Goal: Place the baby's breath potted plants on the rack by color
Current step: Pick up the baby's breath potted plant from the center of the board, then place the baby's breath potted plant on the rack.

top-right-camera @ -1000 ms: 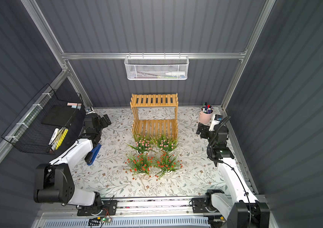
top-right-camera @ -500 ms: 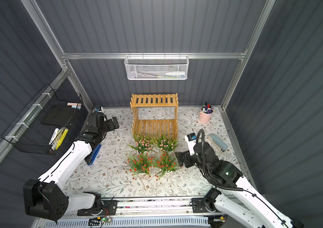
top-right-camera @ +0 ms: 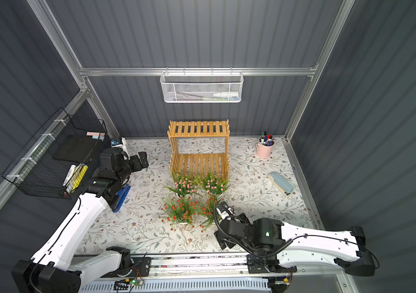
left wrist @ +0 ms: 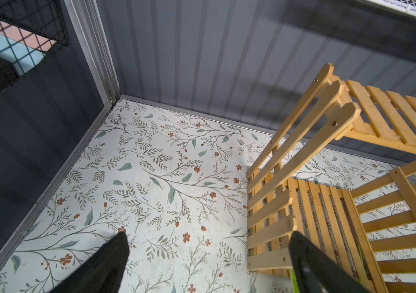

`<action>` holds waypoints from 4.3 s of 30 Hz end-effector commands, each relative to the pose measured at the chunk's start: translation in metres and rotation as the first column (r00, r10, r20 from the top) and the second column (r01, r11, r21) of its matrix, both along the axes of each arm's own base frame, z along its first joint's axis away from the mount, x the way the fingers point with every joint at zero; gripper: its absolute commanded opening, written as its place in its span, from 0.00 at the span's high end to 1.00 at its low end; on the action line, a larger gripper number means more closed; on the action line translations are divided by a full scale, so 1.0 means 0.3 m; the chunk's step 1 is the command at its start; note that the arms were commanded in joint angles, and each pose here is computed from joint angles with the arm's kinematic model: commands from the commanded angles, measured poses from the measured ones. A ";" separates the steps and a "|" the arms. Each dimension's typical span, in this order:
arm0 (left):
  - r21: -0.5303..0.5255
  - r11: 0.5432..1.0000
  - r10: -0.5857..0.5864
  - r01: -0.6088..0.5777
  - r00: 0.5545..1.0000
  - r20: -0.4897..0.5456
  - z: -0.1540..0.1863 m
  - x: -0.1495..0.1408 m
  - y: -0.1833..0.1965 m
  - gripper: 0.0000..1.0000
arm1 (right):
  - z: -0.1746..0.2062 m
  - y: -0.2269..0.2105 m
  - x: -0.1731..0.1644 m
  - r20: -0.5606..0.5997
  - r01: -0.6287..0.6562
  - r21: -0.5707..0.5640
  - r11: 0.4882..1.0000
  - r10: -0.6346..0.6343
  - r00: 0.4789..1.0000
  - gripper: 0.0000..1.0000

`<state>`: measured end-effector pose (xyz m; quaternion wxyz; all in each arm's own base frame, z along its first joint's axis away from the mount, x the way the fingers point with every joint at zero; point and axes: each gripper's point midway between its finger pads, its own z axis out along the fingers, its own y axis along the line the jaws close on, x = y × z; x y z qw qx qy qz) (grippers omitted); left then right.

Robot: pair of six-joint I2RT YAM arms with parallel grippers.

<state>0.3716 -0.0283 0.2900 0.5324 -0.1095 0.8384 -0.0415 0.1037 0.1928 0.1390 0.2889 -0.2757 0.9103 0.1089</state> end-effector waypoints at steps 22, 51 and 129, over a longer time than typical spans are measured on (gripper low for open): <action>-0.034 0.999 -0.035 0.036 0.998 0.043 0.044 -0.031 -0.018 0.01 | -0.283 0.126 0.189 0.309 0.061 0.060 0.996 -0.077 0.948 0.01; 0.062 0.998 -0.015 0.016 1.000 -0.024 0.047 -0.045 0.016 0.01 | -0.270 0.215 0.365 0.385 -0.051 0.108 0.993 0.005 0.923 0.01; -0.054 0.994 -0.093 0.096 0.994 0.056 0.027 -0.038 -0.053 0.00 | 0.999 0.180 1.104 0.506 0.031 0.264 0.964 -0.166 0.846 0.24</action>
